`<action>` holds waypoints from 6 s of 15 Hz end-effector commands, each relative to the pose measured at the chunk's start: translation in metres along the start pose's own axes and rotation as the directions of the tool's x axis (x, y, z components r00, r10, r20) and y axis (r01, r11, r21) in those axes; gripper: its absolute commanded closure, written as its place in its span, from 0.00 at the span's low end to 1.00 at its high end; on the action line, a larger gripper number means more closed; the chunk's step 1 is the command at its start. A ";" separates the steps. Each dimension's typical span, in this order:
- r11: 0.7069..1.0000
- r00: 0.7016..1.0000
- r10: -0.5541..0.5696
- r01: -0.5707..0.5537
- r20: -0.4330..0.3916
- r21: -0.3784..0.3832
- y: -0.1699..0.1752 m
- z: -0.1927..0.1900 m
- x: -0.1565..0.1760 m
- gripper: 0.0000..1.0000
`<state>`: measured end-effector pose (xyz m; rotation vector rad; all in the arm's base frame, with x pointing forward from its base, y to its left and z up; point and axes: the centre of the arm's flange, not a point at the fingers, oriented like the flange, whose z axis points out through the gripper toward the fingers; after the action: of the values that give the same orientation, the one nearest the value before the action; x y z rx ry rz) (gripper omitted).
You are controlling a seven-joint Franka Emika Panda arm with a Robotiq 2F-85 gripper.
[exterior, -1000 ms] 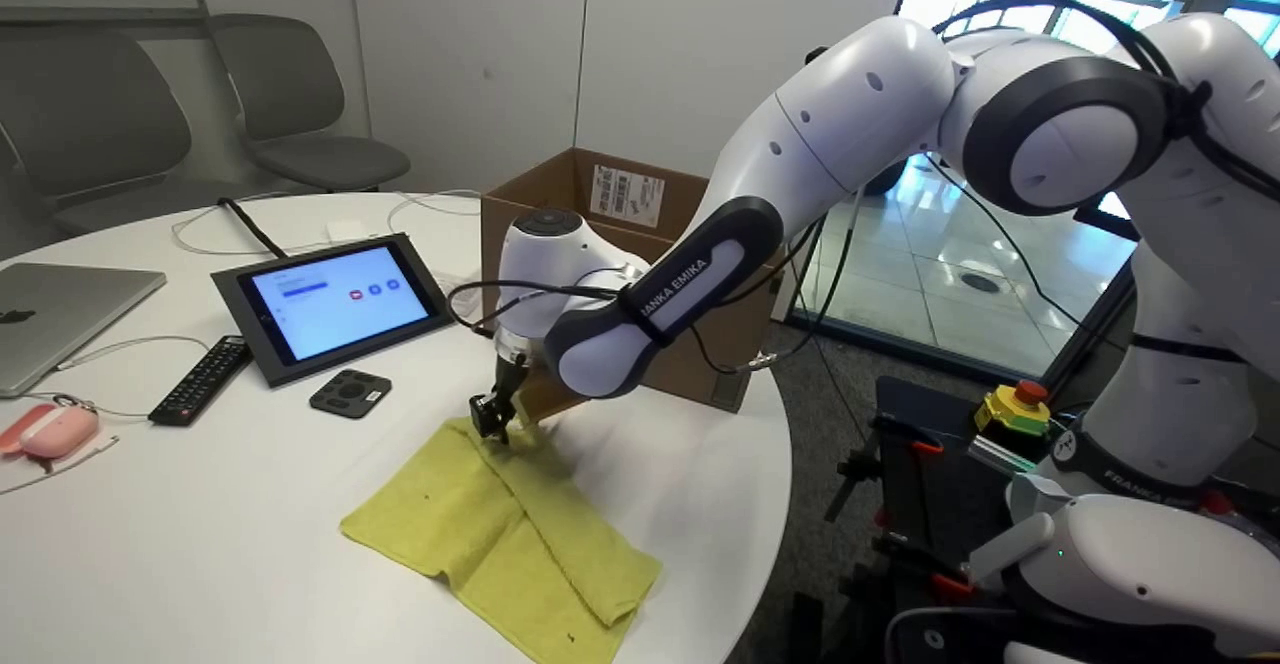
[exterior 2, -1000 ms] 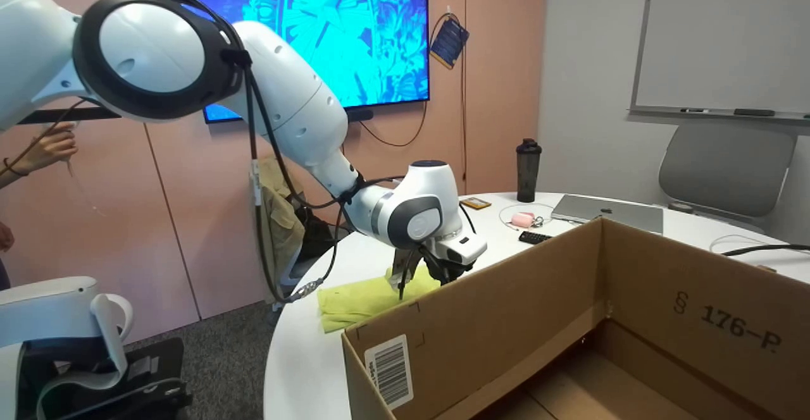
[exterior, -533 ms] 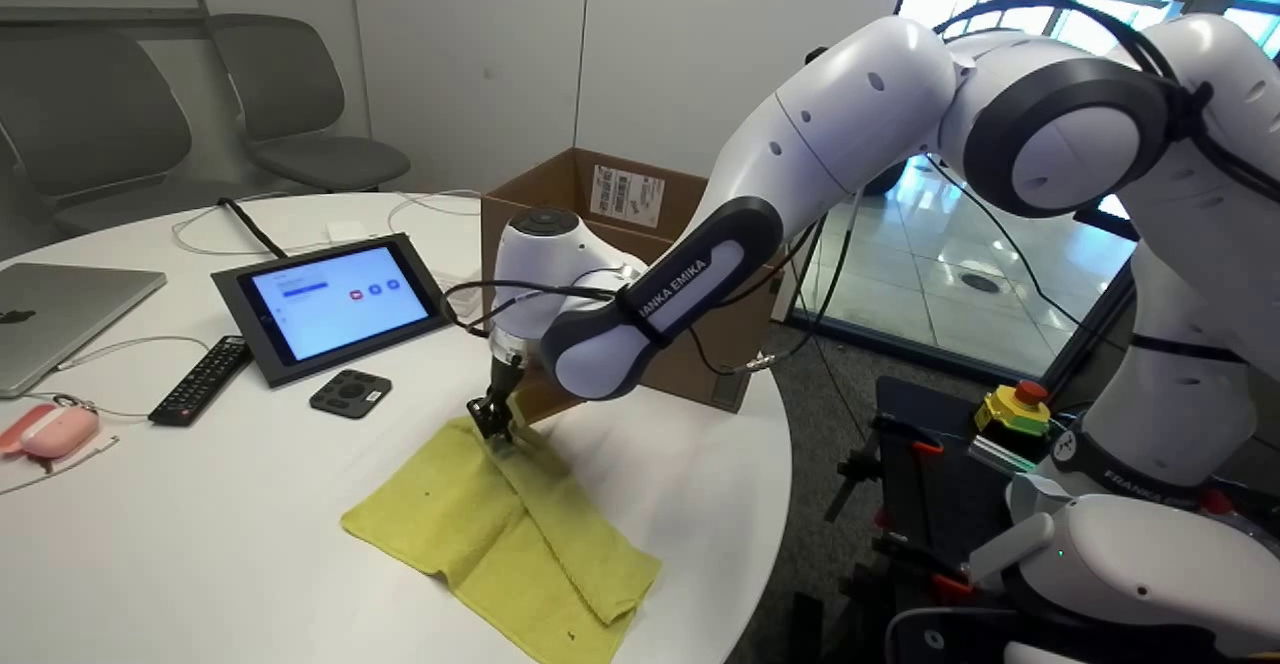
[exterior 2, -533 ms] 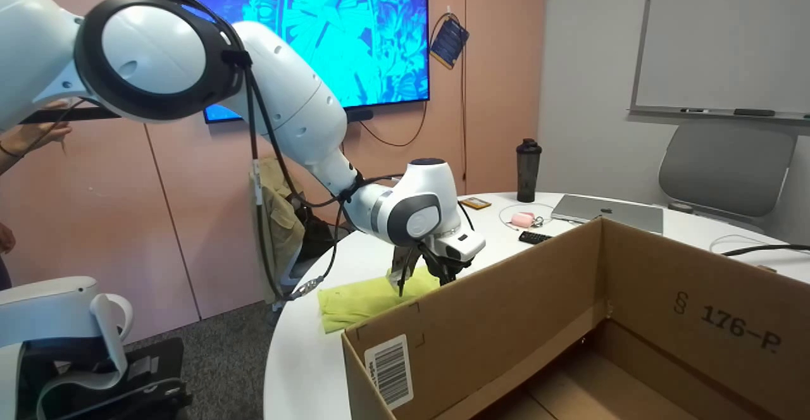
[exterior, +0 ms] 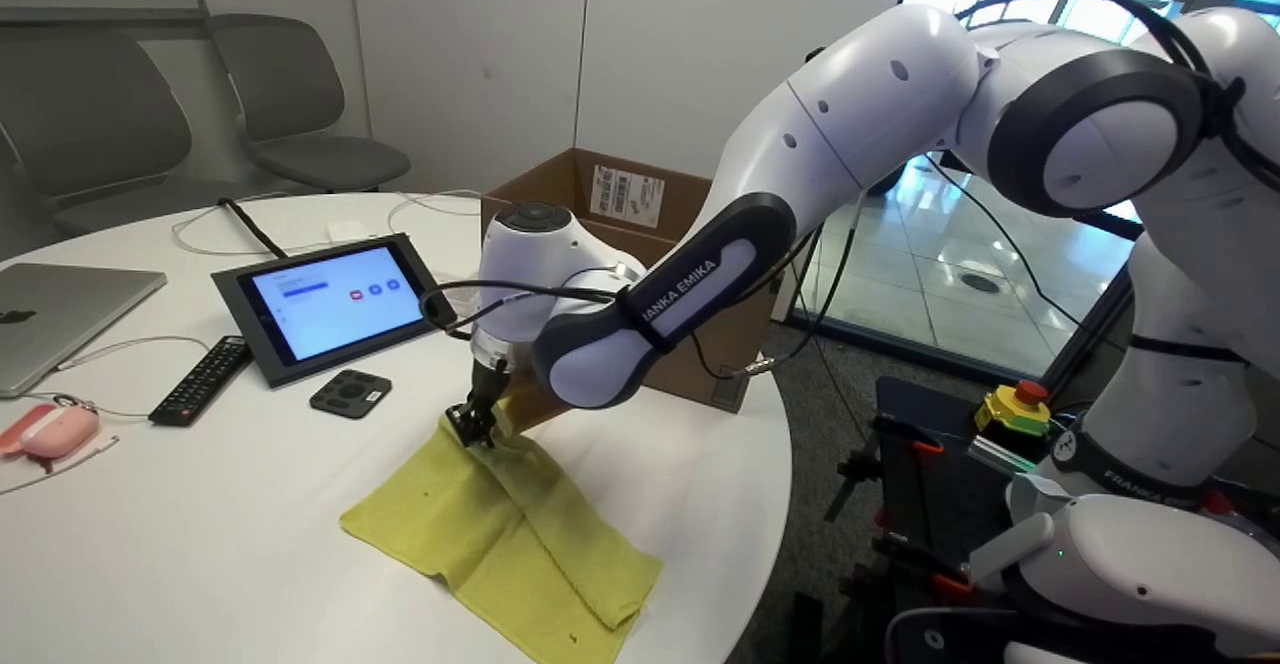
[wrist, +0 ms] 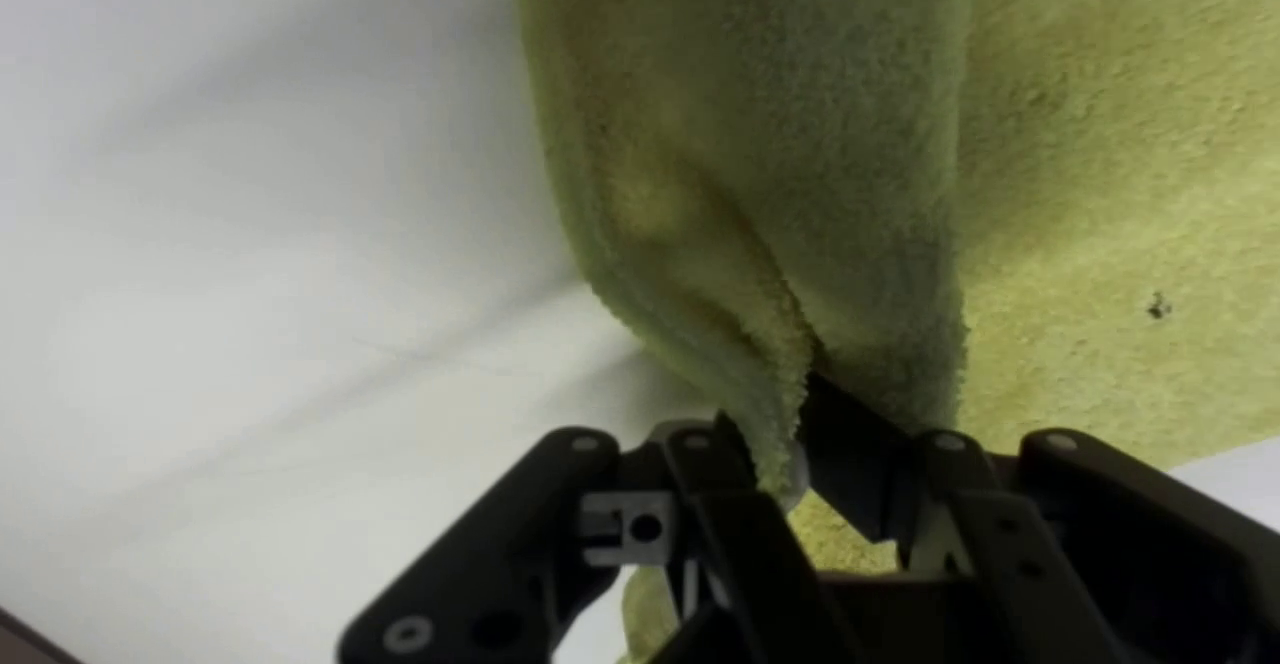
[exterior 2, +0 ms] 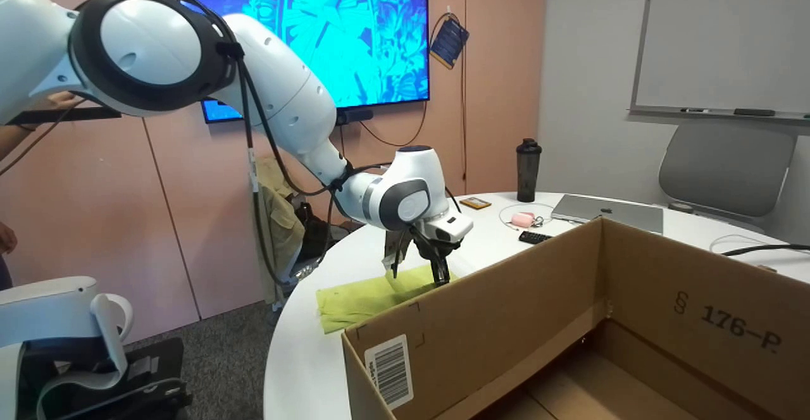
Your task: Pick up the marker, put it on the towel and fold together, pick up the folded towel with the maker and put it in the box
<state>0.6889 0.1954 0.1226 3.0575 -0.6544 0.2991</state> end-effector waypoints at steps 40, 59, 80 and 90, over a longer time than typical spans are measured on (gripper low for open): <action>0.980 0.997 0.066 -0.073 0.042 0.183 -0.133 -0.085 -0.130 0.00; 0.608 0.573 -0.778 0.790 0.258 0.078 0.039 -0.054 -0.242 0.00; -0.262 -0.282 -0.957 0.942 0.072 0.208 0.119 -0.027 -0.233 0.00; -0.408 -0.418 -0.908 0.888 0.002 0.212 0.122 -0.012 -0.235 0.34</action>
<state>0.4281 0.1832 0.0911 2.2342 2.1697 -0.1089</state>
